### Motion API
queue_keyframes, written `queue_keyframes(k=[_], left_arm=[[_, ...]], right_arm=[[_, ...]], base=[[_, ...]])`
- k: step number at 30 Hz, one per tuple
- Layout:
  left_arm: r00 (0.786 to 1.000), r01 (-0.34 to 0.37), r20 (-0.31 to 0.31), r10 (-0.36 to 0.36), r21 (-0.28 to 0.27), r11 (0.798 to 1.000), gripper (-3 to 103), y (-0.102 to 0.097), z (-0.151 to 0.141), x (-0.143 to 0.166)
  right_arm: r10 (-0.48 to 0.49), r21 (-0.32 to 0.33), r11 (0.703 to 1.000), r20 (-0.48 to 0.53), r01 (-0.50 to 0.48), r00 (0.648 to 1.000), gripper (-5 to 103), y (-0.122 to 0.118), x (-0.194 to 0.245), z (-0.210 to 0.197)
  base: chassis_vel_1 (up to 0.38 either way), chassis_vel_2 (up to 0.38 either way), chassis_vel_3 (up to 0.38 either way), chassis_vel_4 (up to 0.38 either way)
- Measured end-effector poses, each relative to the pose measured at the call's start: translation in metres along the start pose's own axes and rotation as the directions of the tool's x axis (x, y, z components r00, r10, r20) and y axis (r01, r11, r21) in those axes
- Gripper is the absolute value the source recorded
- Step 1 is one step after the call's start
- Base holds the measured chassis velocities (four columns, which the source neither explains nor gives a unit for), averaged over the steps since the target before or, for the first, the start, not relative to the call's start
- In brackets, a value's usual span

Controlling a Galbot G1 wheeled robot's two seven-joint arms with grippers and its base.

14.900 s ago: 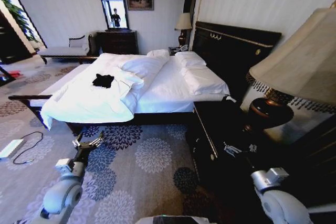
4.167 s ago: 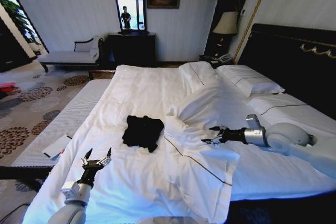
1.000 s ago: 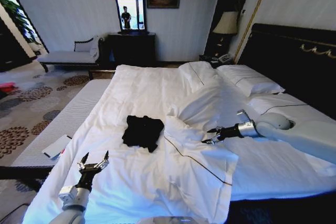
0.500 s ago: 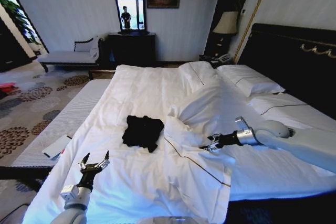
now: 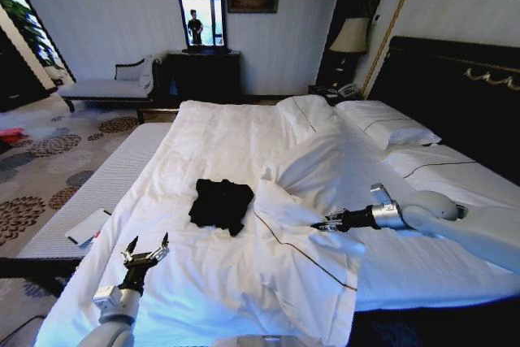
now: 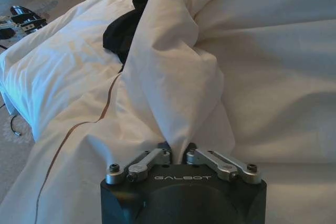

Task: Fold the clothes on the bed.

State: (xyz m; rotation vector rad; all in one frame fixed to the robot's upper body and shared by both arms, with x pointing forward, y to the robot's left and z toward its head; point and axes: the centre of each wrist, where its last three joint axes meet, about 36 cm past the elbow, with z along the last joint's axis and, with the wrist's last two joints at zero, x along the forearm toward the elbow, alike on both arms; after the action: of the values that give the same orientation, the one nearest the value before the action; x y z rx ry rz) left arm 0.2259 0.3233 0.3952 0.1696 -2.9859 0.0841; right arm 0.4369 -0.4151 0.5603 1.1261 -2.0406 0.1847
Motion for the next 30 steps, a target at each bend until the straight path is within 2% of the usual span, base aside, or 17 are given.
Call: queue_keyframes(k=[1,4,13,18,25,28,30], left_arm=[[1.000,0.003,0.000,-0.003,0.004,1.000,100,0.000,0.000,-0.001],[1.000,0.004,0.003,-0.004,0.008,1.000,100,-0.001,-0.002,-0.001],[1.000,-0.014,0.007,0.014,-0.003,1.000,100,-0.001,-0.005,-0.004],[1.000,-0.028,0.012,0.028,-0.006,1.000,100,-0.004,-0.007,-0.009],[0.999,-0.035,0.019,0.035,0.004,0.999,100,-0.007,-0.008,-0.017],[0.999,-0.047,0.013,0.047,0.008,0.999,100,-0.009,-0.005,-0.021],[0.999,-0.051,0.012,0.051,0.007,0.999,100,-0.010,-0.004,-0.022]], right_arm=[[-0.001,-0.002,1.000,0.004,0.001,1.000,5,0.002,0.001,0.001],[0.001,-0.013,1.000,0.016,-0.001,1.000,1,0.008,0.002,0.005],[0.059,-0.069,0.996,0.082,-0.053,0.995,0,0.016,0.023,0.032],[0.091,-0.046,0.995,0.114,-0.086,0.989,0,0.024,0.038,0.044],[0.146,-0.118,0.985,0.179,-0.126,0.973,0,0.044,0.054,0.076],[0.208,-0.184,0.968,0.205,-0.171,0.956,0,0.055,0.068,0.107],[0.225,-0.197,0.963,0.209,-0.185,0.952,0,0.057,0.071,0.115]], base=[[0.000,0.000,0.000,0.000],[0.000,0.000,0.000,0.000],[0.000,0.000,0.000,0.000],[0.000,0.000,0.000,0.000],[0.000,0.000,0.000,0.000],[0.000,0.000,0.000,0.000],[0.000,0.000,0.000,0.000]])
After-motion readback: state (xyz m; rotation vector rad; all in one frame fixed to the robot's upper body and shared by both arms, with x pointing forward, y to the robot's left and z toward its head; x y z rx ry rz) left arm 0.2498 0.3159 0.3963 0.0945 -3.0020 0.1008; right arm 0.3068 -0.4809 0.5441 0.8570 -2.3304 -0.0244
